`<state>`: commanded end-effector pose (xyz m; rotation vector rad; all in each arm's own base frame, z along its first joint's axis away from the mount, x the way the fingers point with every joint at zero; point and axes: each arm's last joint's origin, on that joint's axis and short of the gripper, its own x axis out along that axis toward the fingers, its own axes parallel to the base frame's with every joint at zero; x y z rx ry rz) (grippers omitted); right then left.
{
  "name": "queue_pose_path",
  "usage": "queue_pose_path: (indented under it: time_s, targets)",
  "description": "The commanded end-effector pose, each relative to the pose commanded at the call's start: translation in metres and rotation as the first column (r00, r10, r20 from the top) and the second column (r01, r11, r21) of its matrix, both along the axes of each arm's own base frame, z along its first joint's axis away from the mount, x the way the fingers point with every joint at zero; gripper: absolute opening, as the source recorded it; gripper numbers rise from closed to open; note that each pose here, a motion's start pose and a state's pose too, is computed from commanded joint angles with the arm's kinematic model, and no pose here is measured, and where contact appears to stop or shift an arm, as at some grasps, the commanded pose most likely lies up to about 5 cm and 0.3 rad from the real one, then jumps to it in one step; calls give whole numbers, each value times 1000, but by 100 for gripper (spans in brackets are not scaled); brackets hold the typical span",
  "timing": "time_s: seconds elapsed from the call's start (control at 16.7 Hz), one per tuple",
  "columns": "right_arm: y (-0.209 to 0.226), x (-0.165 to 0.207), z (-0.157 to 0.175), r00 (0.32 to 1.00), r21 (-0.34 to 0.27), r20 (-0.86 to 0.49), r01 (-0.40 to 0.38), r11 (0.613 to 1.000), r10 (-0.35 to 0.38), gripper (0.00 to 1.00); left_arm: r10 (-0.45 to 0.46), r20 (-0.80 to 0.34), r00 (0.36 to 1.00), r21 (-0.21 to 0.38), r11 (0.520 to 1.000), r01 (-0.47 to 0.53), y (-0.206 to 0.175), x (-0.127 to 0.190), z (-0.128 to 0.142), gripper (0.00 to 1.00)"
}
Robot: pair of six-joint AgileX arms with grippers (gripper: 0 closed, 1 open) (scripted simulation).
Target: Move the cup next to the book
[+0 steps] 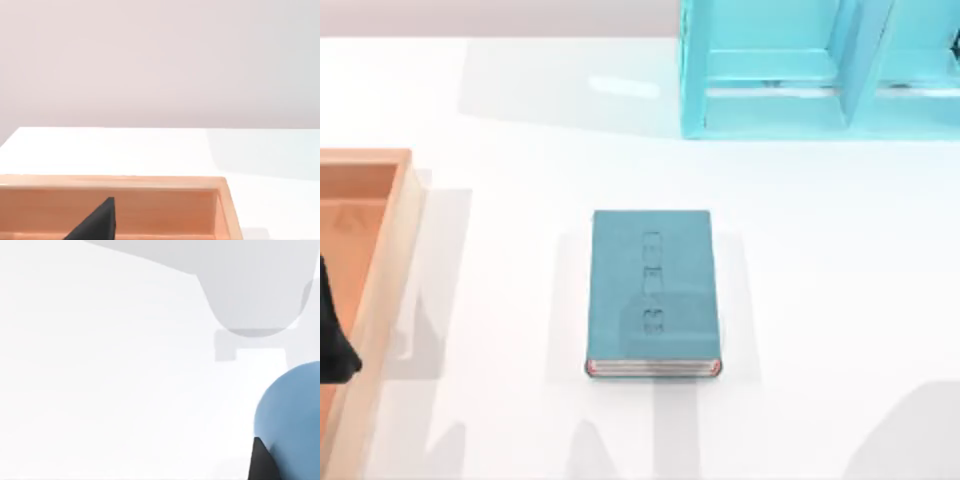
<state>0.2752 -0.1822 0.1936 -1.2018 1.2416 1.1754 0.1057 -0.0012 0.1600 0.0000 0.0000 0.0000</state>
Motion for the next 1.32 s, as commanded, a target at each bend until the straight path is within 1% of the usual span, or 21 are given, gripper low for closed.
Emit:
queue_pose_path:
  time_s: [0.18, 0.3, 0.42, 0.48, 0.6, 0.66, 0.78, 0.84, 0.96, 1.14, 1.32]
  targets:
    - [49, 42, 5, 998, -9, -1, 61, 998, -61, 0, 0, 0, 1000, 0, 1000, 0, 0, 0, 0, 100]
    - [92, 68, 7, 991, -11, -11, 135, 991, -136, 0, 0, 0, 1000, 0, 1000, 0, 0, 0, 0, 100]
    - [141, 87, 7, 971, -15, -26, 236, 972, -237, 0, 0, 0, 1000, 0, 1000, 0, 0, 0, 0, 100]
    - [168, 93, 7, 955, -20, -33, 295, 955, -295, 0, 0, 0, 1000, 0, 1000, 0, 0, 0, 0, 100]
    - [220, 100, 7, 905, -36, -45, 422, 906, -423, 0, 0, 0, 1000, 0, 1000, 0, 0, 0, 0, 100]
    - [245, 100, 7, 870, -46, -48, 489, 871, -490, 0, 0, 0, 1000, 0, 1000, 0, 0, 0, 0, 100]
    - [292, 96, 9, 781, -64, -44, 620, 782, -622, 0, 0, 0, 1000, 0, 1000, 0, 0, 0, 0, 100]
    - [313, 92, 11, 728, -70, -38, 681, 729, -684, 0, 0, 0, 1000, 0, 1000, 0, 0, 0, 0, 100]
    - [349, 82, 16, 610, -73, -21, 789, 610, -792, 0, 0, 0, 1000, 0, 1000, 0, 0, 0, 0, 100]
    - [388, 66, 27, 419, -55, 4, 907, 418, -908, 0, 0, 0, 1000, 0, 1000, 0, 0, 0, 0, 100]
    - [411, 54, 38, 243, -23, 19, 970, 242, -970, 0, 0, 0, 1000, 0, 1000, 0, 0, 0, 0, 100]
